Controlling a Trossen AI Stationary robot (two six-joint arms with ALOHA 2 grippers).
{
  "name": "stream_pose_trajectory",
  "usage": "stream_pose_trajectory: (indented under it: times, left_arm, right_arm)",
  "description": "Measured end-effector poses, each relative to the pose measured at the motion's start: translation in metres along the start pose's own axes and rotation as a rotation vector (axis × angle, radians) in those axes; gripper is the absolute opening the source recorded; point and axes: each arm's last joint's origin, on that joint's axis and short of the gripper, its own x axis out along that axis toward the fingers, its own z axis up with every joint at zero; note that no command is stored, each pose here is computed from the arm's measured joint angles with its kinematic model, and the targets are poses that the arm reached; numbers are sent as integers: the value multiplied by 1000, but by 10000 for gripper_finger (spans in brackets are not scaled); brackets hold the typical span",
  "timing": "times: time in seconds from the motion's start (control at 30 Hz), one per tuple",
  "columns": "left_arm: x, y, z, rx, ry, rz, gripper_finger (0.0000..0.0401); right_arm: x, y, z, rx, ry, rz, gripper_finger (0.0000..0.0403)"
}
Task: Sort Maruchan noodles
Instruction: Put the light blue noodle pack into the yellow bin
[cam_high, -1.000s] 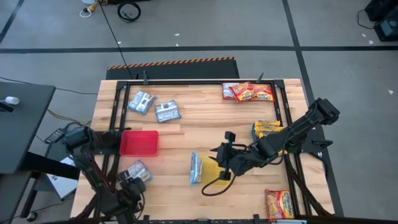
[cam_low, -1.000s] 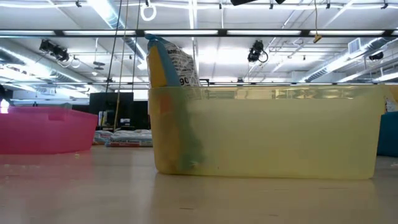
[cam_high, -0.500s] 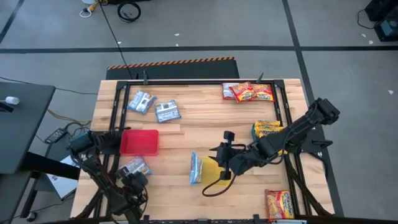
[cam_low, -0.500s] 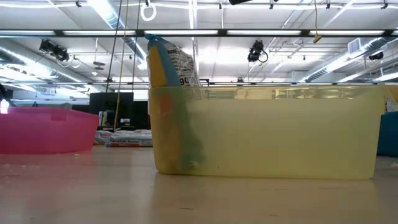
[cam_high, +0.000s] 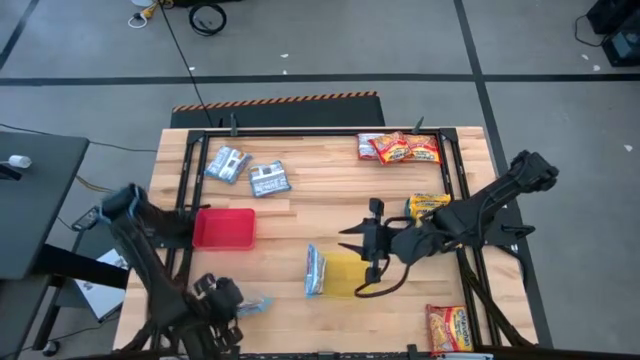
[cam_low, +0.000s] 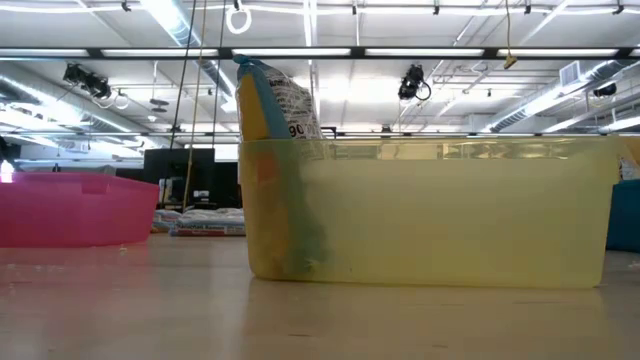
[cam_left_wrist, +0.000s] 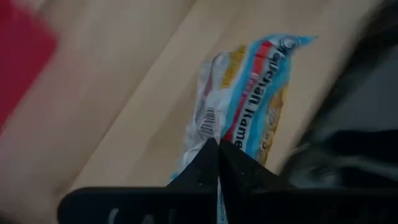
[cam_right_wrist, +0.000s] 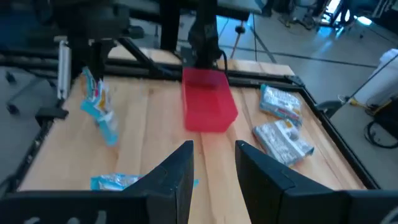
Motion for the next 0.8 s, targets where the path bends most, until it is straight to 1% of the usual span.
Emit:
stream_pose_trajectory:
  times: [0.1, 0.2, 0.27, 0.4, 0.47, 0.53, 0.7, 0.8]
  left_arm:
    - [-27, 4, 23, -9, -120, -149, 6]
    - [-47, 10, 45, 4, -237, -241, 5]
    - [-55, 15, 59, 15, -294, -269, 5]
    - [-62, 23, 85, 40, -403, -259, 5]
    - [-65, 24, 99, 59, -455, -277, 5]
    - [-72, 24, 113, 73, -517, -325, 4]
    - [-96, 22, 147, 114, -690, -520, 4]
    - [-110, 21, 160, 165, -795, -609, 4]
  right_arm:
    - [-4, 1, 5, 22, -34, 31, 124]
    - [-7, 7, 7, 32, -60, 78, 127]
    - [-7, 12, 8, 28, -79, 100, 132]
    - [-6, 22, 7, 47, -90, 122, 151]
    - [-1, 27, 3, 80, -71, 126, 167]
    - [4, 31, -5, 91, -21, 120, 188]
    - [9, 35, -24, 117, 125, 89, 255]
    - [11, 35, -24, 143, 119, 81, 299]
